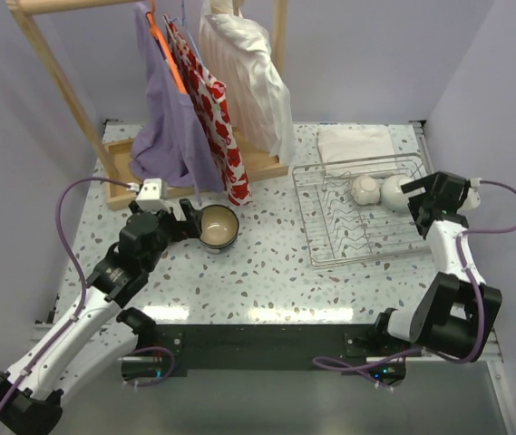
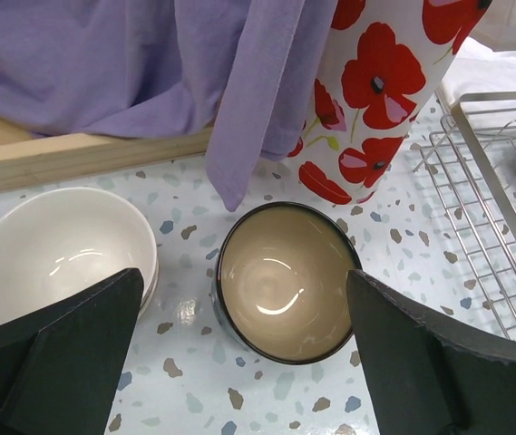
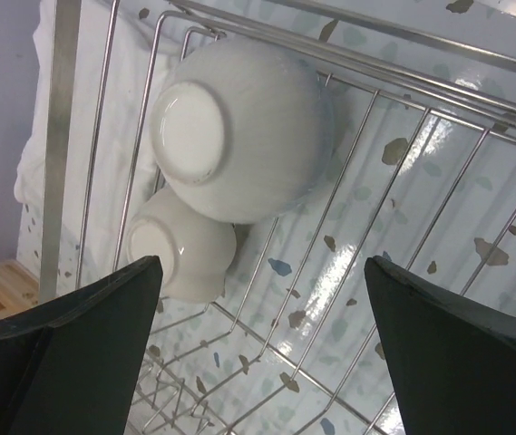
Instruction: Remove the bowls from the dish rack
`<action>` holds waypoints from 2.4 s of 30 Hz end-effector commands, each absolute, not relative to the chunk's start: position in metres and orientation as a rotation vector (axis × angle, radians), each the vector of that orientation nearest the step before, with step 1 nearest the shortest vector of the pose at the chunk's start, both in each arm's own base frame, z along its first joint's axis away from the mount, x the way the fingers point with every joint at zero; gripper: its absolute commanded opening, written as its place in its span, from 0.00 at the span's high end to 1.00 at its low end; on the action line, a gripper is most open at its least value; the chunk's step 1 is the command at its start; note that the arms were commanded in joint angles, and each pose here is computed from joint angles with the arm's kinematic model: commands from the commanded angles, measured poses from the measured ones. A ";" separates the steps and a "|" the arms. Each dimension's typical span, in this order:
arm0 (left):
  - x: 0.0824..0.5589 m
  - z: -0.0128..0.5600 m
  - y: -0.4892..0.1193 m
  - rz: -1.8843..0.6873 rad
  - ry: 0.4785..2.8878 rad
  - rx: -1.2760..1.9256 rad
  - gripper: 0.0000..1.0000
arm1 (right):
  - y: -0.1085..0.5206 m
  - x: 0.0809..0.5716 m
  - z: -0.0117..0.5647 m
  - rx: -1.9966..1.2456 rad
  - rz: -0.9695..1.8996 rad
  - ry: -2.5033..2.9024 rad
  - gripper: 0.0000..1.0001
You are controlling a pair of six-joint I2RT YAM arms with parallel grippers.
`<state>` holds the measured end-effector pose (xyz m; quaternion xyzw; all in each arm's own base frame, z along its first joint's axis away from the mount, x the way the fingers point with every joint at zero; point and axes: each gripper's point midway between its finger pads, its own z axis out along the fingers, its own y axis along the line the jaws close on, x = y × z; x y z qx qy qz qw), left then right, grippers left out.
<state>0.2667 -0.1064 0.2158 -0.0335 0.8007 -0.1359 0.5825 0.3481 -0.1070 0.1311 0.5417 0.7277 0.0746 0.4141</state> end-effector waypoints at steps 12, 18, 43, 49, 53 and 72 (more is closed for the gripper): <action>0.276 0.226 -0.100 -0.301 1.814 -0.092 0.00 | -0.127 0.383 0.116 1.492 0.223 1.670 0.01; 0.278 0.223 -0.103 -0.313 1.825 -0.080 0.01 | -0.127 0.391 0.108 1.508 0.283 1.614 0.01; 0.280 0.218 -0.103 -0.313 1.838 -0.080 0.01 | -0.137 0.395 0.083 1.672 0.355 1.382 0.03; 0.281 0.216 -0.104 -0.311 1.842 -0.080 0.01 | -0.136 0.398 0.083 1.662 0.384 1.353 0.12; 0.281 0.215 -0.104 -0.310 1.848 -0.080 0.01 | -0.135 0.399 0.076 1.678 0.407 1.340 0.22; 0.283 0.211 -0.105 -0.311 1.859 -0.077 0.02 | -0.133 0.396 0.071 1.734 0.393 1.362 0.08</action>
